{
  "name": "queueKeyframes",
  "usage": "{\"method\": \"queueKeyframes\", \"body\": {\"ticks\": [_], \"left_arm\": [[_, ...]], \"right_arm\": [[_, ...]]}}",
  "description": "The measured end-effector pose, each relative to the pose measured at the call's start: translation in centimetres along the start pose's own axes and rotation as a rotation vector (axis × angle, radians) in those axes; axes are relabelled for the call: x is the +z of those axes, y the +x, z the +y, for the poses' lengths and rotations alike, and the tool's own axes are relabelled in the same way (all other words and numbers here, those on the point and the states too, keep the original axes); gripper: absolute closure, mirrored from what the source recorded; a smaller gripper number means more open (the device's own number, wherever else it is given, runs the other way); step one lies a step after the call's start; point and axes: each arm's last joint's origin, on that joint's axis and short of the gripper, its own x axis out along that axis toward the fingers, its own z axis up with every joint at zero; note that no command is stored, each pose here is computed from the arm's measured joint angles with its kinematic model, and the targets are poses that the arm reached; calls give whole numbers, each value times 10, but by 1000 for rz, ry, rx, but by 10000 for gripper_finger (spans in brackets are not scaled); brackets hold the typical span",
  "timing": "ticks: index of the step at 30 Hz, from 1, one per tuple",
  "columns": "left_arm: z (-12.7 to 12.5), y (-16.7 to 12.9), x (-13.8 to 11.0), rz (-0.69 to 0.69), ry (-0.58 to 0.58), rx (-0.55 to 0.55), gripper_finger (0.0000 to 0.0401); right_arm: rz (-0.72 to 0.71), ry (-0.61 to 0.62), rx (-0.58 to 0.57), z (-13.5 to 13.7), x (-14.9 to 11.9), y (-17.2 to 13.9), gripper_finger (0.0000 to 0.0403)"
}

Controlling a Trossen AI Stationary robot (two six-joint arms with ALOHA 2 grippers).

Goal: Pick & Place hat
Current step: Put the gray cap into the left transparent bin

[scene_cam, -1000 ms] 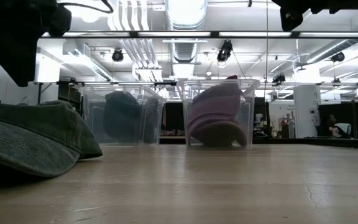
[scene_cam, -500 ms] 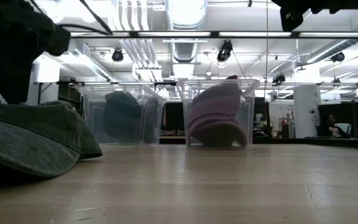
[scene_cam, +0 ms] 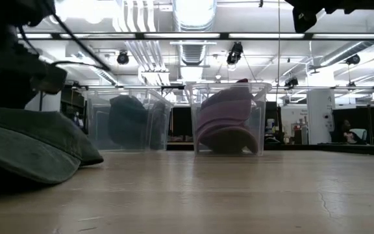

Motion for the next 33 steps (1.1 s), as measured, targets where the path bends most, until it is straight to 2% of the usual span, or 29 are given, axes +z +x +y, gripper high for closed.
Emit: {"method": "queueKeyframes", "body": {"ticks": [10, 13, 18, 21, 25, 27, 33], "left_arm": [[26, 24, -10, 92, -6, 35, 261], [28, 26, -11, 97, -12, 37, 294], [28, 25, -10, 80, -26, 43, 375], [24, 23, -8, 65, -27, 31, 376], [14, 10, -5, 59, -15, 29, 376], [11, -1, -2, 49, 6, 72, 376], [-7, -54, 10, -28, 53, 150, 379]], "right_arm": [[-28, -5, 1, 0, 3, 0, 278], [-34, -6, 1, 0, 3, 0, 274], [-36, -7, 1, 0, 4, 0, 274], [-36, -8, 1, 0, 4, 0, 278], [-37, -8, 1, 0, 4, 0, 284], [-37, -8, 1, 0, 4, 0, 286], [-38, -10, 1, 0, 4, 0, 284]]}}
